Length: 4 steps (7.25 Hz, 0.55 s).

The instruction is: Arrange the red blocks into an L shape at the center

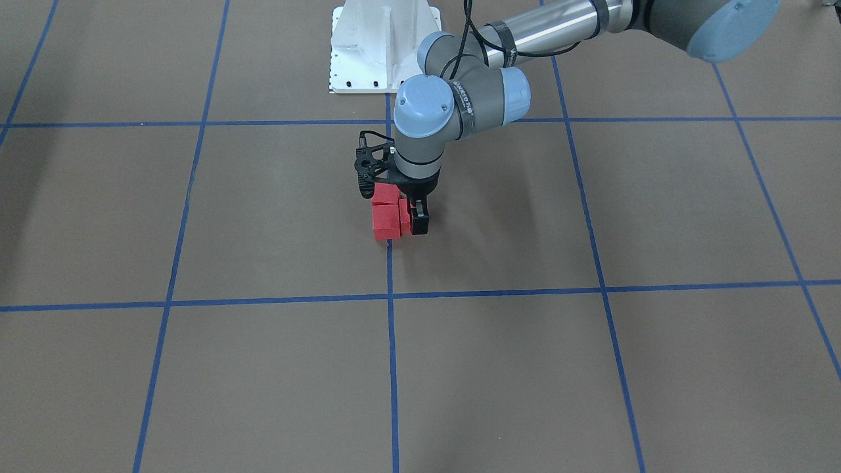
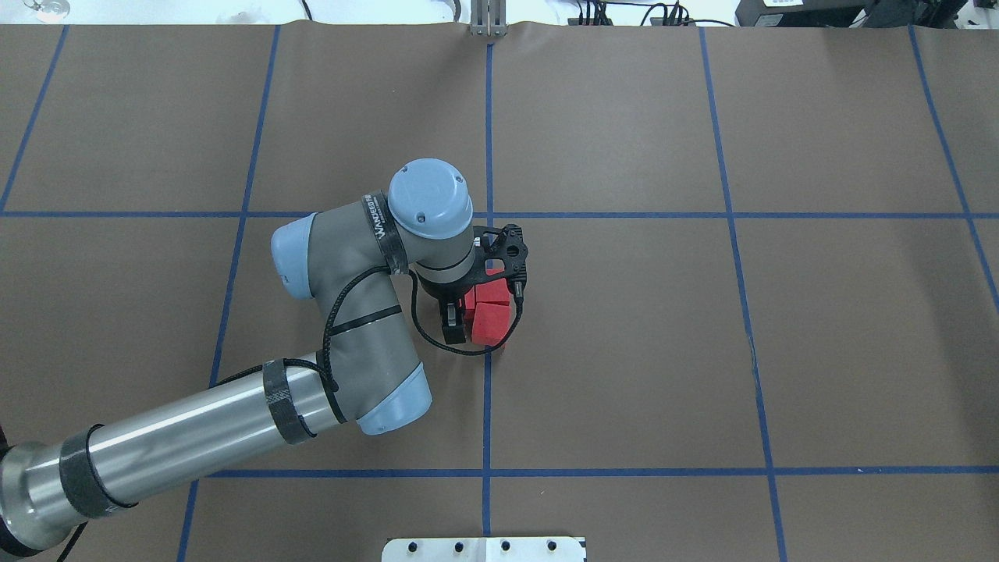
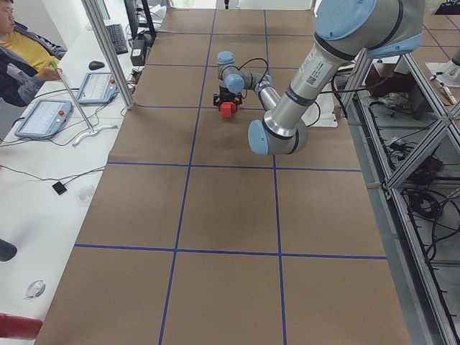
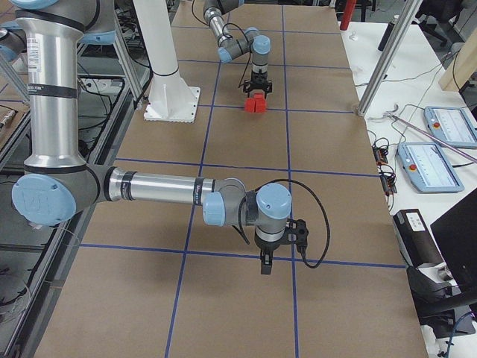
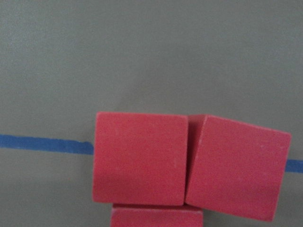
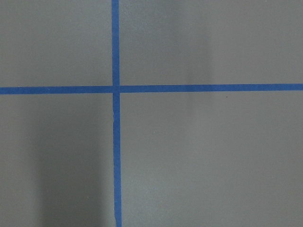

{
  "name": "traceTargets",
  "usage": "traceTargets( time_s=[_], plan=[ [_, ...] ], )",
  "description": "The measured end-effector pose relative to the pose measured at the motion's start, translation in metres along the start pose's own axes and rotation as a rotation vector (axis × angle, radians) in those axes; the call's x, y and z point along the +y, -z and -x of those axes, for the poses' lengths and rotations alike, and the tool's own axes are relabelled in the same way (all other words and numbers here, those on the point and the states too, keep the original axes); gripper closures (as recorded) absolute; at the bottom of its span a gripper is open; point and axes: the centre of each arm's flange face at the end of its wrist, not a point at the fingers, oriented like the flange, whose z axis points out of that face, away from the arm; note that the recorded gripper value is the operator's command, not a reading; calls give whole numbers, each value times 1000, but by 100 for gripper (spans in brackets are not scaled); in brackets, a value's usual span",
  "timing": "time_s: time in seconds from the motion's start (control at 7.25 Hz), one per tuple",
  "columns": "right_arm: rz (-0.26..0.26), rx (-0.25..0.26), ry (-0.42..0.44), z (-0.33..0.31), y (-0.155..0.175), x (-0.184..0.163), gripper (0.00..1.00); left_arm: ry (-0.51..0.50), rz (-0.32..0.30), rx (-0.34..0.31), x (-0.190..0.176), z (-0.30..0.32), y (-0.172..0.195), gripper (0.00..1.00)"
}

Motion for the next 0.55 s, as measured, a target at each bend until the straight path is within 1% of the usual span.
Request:
traceTargets(
  time_s=[0.28, 0.55],
  plan=[
    [0, 0, 0, 0, 0, 0, 1, 1, -20, -14, 0, 5, 11, 0],
    [-1, 0, 1, 0, 1, -1, 1, 16, -43, -50, 6, 25, 37, 0]
  ],
)
